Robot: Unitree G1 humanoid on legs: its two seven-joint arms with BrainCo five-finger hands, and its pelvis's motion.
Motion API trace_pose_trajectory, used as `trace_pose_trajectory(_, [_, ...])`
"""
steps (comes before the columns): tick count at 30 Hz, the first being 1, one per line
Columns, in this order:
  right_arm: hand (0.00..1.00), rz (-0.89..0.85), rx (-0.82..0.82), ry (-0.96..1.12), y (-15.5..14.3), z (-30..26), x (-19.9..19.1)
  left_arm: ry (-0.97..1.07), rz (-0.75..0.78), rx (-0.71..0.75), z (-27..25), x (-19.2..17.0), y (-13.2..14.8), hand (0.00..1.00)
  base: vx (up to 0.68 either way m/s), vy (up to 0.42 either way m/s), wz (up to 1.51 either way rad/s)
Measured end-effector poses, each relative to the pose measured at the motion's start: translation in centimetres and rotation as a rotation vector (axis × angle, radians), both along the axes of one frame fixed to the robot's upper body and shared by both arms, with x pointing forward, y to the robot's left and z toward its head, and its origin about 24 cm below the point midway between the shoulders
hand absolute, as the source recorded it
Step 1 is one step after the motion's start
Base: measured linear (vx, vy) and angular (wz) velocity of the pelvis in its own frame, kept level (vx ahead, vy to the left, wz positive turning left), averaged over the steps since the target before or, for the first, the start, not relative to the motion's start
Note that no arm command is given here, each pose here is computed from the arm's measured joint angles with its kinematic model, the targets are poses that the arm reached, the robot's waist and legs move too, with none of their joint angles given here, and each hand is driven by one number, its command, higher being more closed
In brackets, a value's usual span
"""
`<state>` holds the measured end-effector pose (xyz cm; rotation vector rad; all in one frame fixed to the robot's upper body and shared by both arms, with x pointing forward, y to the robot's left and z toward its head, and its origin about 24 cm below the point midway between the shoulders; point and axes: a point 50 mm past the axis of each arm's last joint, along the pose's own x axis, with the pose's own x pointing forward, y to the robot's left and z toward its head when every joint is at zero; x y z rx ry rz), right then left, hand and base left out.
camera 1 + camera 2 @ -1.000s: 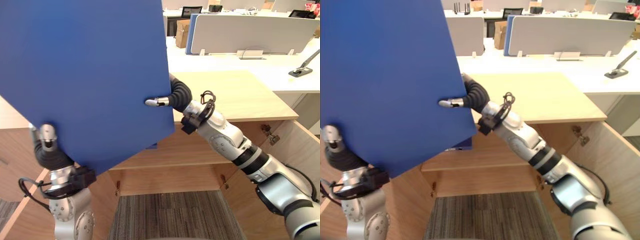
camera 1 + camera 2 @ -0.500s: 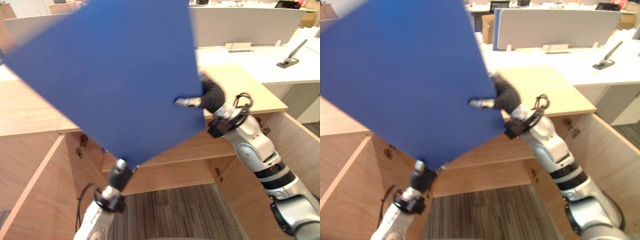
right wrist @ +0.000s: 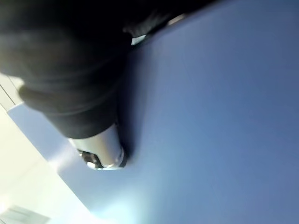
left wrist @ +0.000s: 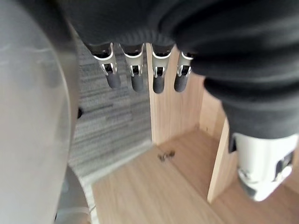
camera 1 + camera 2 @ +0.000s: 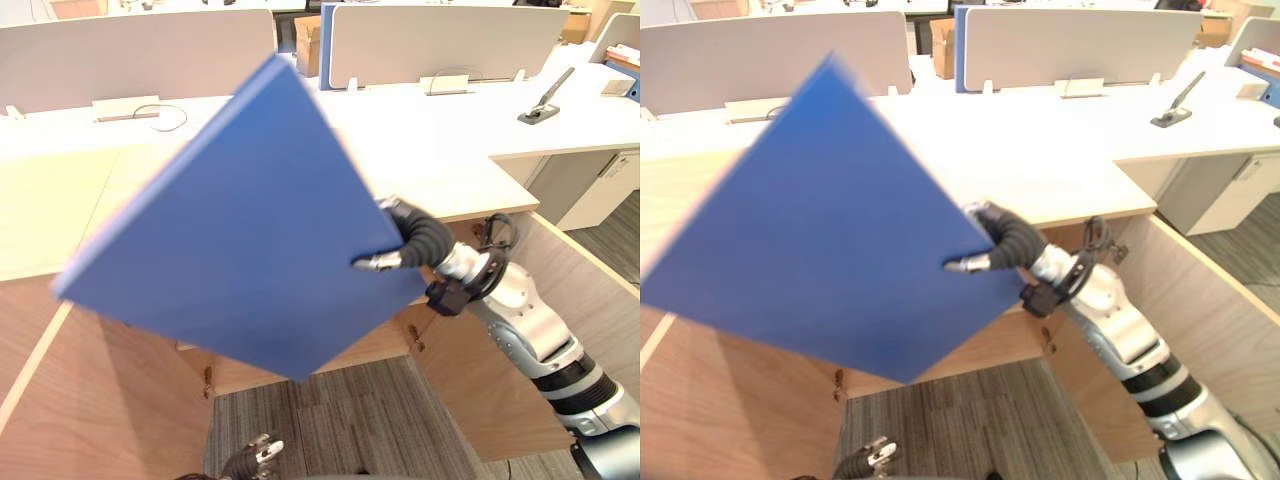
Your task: Walk over to the cabinet, pick up the folder, carry it to the office cabinet, place the folder inside the office cabinet, then close the office cabinet door
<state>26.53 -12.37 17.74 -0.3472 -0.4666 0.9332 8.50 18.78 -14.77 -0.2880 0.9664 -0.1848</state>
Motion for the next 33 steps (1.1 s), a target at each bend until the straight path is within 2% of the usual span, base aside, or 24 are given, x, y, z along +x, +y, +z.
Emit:
trace_pose_trajectory(3, [1.0,0.03,-0.211,-0.018,0.9,-2.6,-0.8,0.038,0.085,0.096,-0.6,0.7,1.2,0.0,-0.03,-0.066,0.13])
trace_pose_trajectory(7, [1.0,0.081,-0.52,0.092,1.0,-9.6,-2.0,0.024,0.13,0.193,-0.5,1.8,2.5,0.0,-0.03,-0.057,0.06])
trace_pose_trajectory(9, [1.0,0.08,-0.633,0.129,0.5,-11.9,-2.1,0.014,0.097,0.216,-0.4,2.4,2.2,0.0,-0.02,-0.025,-0.13])
trace_pose_trajectory(12, [1.0,0.01,-0.718,0.192,-0.4,-15.0,-1.7,0.064,0.084,0.255,-0.8,1.6,2.4,0.0,0.07,0.095,-0.38])
trace_pose_trajectory(16, [1.0,-0.11,-0.782,0.256,-0.4,-18.8,-1.5,0.2,0.138,0.284,-1.7,-1.2,3.0,0.0,0.1,0.093,-0.06])
trace_pose_trajectory(19, [1.0,-0.201,-0.766,0.31,0.0,-20.3,-1.2,0.213,0.18,0.282,-1.8,-1.8,2.9,0.0,0.07,0.065,0.07])
trace_pose_trajectory(26, [1.0,-0.23,-0.669,0.376,3.0,-21.6,-1.8,0.221,0.218,0.302,-1.8,-2.4,2.9,0.0,0.06,0.028,-0.12])
trace_pose_trajectory(33, [1.0,-0.267,-0.654,0.384,3.0,-21.6,-1.7,0.208,0.204,0.313,-1.8,-2.1,2.4,0.0,-0.06,0.034,-0.12])
